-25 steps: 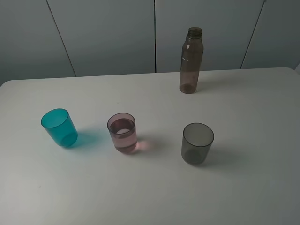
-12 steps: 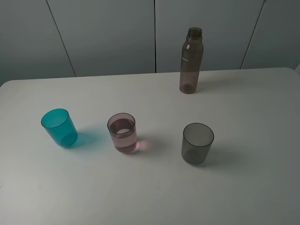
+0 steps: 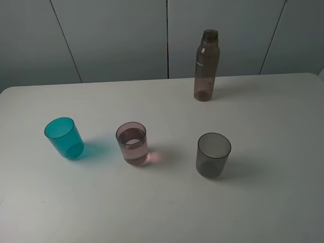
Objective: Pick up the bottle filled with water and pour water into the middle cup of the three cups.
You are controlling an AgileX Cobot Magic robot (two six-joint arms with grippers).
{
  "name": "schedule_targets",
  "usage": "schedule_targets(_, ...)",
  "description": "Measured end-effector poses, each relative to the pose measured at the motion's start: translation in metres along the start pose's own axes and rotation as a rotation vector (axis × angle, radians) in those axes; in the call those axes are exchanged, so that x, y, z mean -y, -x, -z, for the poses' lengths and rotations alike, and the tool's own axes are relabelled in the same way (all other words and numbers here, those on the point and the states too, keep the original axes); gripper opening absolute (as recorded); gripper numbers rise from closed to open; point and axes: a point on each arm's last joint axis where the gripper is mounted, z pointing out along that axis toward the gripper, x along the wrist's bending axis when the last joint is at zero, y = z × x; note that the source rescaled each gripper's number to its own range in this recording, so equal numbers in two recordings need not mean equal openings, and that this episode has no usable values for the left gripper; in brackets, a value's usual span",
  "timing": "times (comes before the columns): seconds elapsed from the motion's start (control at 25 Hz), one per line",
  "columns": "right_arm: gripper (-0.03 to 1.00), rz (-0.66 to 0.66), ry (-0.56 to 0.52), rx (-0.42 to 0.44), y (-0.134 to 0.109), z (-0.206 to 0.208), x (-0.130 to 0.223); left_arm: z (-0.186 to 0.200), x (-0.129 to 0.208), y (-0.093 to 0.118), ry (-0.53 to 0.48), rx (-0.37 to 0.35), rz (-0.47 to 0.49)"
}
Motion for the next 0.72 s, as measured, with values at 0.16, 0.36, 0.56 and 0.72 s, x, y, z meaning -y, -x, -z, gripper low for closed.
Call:
schedule_targets(0.16, 0.99, -0.004, 0.0, 0.0, 0.0, 0.0, 0.0, 0.0, 0.0, 0.0, 0.0, 0.0, 0.0)
schedule_targets(0.36, 0.99, -0.004, 0.0, 0.0, 0.0, 0.0, 0.0, 0.0, 0.0, 0.0, 0.0, 0.0, 0.0)
schedule_targets(0.56, 0.99, -0.004, 0.0, 0.0, 0.0, 0.0, 0.0, 0.0, 0.0, 0.0, 0.0, 0.0, 0.0)
schedule_targets(0.72, 0.99, -0.004, 0.0, 0.0, 0.0, 0.0, 0.0, 0.0, 0.0, 0.0, 0.0, 0.0, 0.0)
